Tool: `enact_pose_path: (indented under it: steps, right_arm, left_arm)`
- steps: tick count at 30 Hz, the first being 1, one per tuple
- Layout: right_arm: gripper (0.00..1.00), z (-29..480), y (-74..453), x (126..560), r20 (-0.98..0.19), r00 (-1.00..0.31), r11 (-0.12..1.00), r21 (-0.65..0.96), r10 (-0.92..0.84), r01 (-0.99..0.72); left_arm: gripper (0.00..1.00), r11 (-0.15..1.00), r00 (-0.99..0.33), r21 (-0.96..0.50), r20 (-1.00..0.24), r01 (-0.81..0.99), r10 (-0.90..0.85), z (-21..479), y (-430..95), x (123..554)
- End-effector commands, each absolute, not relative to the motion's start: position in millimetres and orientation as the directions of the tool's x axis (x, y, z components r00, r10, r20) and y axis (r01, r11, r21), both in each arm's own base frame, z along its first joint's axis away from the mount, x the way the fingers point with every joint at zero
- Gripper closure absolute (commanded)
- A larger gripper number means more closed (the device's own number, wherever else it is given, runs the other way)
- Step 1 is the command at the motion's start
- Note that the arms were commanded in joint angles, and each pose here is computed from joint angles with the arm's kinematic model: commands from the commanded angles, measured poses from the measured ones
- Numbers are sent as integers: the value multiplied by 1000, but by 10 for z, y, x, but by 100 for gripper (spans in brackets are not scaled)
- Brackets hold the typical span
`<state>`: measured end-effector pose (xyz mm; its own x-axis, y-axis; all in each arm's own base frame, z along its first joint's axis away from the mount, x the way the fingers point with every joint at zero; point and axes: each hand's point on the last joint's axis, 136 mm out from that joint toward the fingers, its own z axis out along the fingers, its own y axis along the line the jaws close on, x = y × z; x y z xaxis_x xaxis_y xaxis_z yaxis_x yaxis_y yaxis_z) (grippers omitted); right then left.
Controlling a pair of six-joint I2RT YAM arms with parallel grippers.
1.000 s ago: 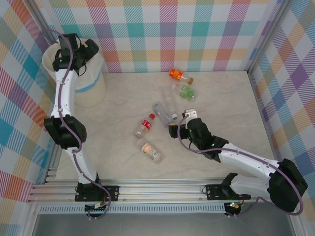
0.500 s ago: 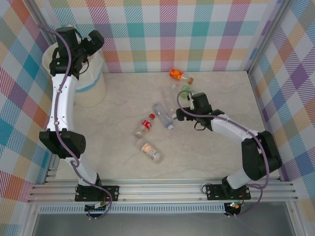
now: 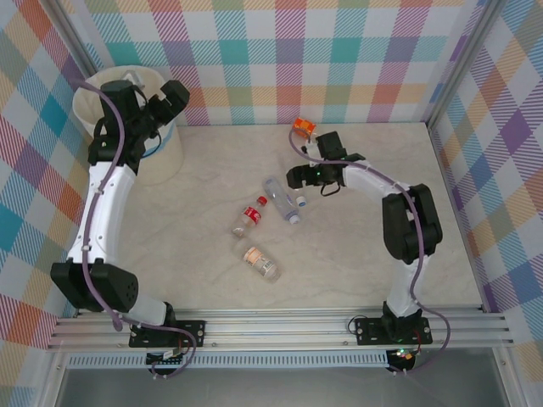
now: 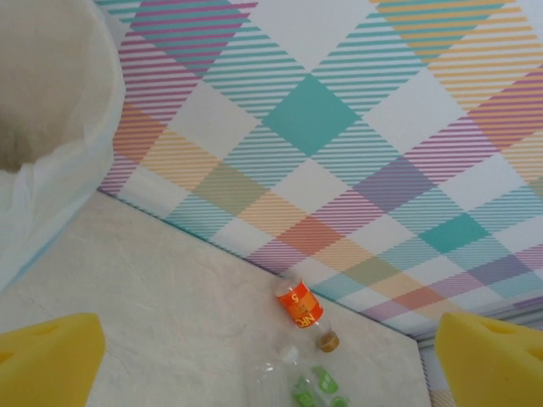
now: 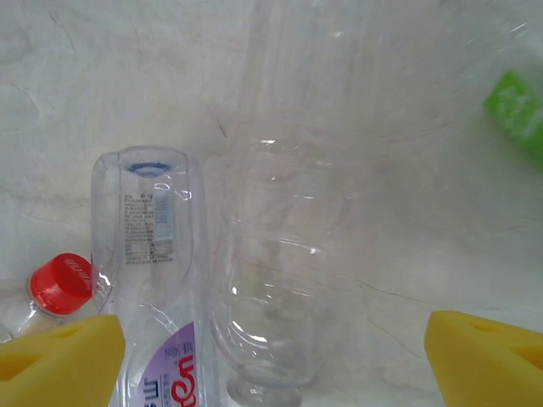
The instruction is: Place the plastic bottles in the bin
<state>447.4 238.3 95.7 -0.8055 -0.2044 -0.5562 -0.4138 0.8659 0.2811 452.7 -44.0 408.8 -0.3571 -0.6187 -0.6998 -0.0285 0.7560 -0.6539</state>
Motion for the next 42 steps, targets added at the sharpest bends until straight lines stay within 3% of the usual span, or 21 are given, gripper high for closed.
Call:
enact_pose_path:
  steps: [1, 8, 12, 16, 20, 31, 42]
  right_arm:
    - [12, 839, 2419, 4464, -506, -843, 885, 291, -179, -363]
    - [17, 627, 2454, 4539, -468, -860, 913, 229, -201, -338]
    - [26, 508, 2426, 4581, -454, -869, 928, 200, -196, -314]
    - [28, 394, 2451, 4588, -439, -874, 927, 196, -208, -319]
    - [37, 412, 2468, 4561, -465, -858, 925, 181, -218, -333]
    - [53, 1126, 2334, 4215, -655, -726, 899, 162, -211, -407]
    - [57, 1774, 2520, 3501, -785, -589, 780, 243, -190, -576]
  left_arm:
    - [0, 698, -335, -713, -677, 75, -655, 4275, -648, 4209]
    - [0, 624, -378, -781, -590, 43, -713, 3805, -769, 3751]
    - [0, 616, -419, -788, -564, 15, -712, 3616, -820, 3543]
    - [0, 621, -436, -784, -569, 32, -697, 3577, -862, 3451]
    - [0, 631, -464, -774, -577, 48, -672, 3512, -925, 3465]
    - [0, 593, -584, -774, -593, 222, -555, 3412, -1481, 3568]
    - [0, 551, -668, -770, -597, 322, -444, 3316, -1977, 3616]
